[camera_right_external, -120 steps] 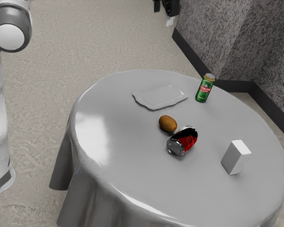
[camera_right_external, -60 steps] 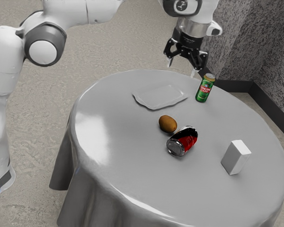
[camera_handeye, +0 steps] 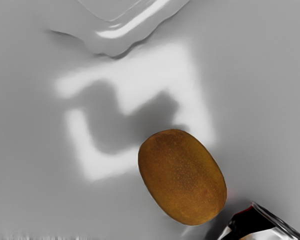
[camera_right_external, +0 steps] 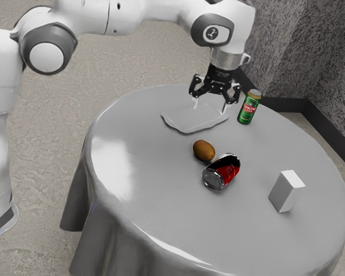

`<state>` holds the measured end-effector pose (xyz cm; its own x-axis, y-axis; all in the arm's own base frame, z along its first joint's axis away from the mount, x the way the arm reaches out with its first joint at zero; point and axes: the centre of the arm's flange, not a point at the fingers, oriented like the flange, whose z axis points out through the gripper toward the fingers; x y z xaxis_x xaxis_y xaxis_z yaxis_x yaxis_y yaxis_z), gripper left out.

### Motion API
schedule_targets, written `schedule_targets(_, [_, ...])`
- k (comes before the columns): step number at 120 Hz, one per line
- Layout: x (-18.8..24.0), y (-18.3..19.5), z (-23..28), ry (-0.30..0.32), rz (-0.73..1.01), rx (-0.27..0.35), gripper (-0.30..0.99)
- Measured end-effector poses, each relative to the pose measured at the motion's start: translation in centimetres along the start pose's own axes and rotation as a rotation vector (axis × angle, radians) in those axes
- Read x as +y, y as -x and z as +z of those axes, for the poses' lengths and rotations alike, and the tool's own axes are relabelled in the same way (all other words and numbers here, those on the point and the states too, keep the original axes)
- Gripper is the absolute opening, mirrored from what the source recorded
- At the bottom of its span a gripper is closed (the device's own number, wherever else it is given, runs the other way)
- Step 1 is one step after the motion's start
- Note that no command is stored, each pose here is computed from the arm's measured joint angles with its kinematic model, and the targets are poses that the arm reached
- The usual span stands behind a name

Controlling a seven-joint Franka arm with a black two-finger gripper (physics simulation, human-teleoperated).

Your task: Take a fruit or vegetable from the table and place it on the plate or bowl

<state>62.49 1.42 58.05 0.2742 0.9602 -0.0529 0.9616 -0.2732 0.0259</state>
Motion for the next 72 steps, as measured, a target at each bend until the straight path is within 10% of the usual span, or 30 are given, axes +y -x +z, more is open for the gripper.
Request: schedule_targets(72, [-0.4,1.5,6.4,0.061,-0.304,-0.013,0.69])
